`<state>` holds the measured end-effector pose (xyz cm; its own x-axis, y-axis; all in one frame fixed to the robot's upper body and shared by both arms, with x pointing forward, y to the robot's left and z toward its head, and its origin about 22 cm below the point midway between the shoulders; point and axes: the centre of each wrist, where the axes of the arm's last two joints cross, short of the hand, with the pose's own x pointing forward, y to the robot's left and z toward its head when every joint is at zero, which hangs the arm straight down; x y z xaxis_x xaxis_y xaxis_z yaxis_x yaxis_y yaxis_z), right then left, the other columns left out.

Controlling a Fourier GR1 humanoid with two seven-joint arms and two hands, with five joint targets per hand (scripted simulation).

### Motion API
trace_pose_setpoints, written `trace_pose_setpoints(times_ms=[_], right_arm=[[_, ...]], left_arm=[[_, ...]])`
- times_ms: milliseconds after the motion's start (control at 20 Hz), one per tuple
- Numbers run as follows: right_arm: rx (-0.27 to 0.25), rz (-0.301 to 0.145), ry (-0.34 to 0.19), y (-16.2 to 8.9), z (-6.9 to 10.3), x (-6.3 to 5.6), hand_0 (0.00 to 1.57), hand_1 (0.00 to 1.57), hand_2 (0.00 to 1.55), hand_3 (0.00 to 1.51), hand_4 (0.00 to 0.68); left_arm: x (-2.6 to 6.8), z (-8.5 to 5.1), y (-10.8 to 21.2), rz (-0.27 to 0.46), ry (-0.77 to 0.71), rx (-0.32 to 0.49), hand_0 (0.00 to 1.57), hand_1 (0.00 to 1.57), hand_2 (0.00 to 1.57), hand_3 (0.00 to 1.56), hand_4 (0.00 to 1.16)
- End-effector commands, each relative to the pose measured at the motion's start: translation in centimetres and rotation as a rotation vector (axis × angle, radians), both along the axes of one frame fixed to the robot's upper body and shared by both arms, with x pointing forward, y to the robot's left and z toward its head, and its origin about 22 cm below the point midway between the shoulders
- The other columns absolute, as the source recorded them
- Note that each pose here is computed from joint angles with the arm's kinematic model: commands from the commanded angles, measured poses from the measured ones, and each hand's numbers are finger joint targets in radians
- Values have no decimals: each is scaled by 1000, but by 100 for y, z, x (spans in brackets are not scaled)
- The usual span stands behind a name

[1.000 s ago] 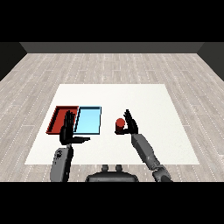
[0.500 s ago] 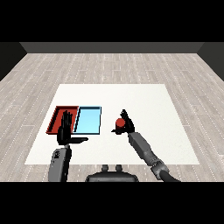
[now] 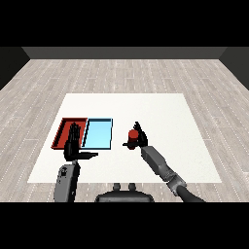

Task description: Pick the red can and put it in the red box

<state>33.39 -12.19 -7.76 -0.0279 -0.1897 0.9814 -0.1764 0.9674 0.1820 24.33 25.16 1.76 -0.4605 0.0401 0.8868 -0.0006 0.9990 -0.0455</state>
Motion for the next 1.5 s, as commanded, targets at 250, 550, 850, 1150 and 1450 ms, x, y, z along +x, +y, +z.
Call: trace_pose_setpoints(times_ms=[250, 550, 850, 1150, 1450], right_arm=[[-135, -146, 27, 84, 61, 95, 1452, 1452, 1456, 1418, 612], [-172, -122, -11, 78, -28, 32, 1451, 1451, 1441, 1396, 594], [-184, -95, -79, 170, 217, 93, 1438, 1438, 1437, 1373, 607], [-199, -95, -201, 105, 506, 53, 1422, 1422, 1428, 1372, 621], [-181, -92, -283, -14, 757, -125, 1464, 1464, 1439, 1388, 659]], left_arm=[[-151, 54, -27, -12, 0, -22, 0, 0, 0, 0, 0], [23, -112, -137, -10, 0, 7, 0, 0, 0, 0, 0], [-1, -13, -76, -26, -3, -15, 0, 0, 0, 0, 0], [35, 201, -415, -82, 20, 8, 0, 0, 0, 0, 0], [66, 151, -247, -125, 64, 12, 0, 0, 0, 0, 0]])
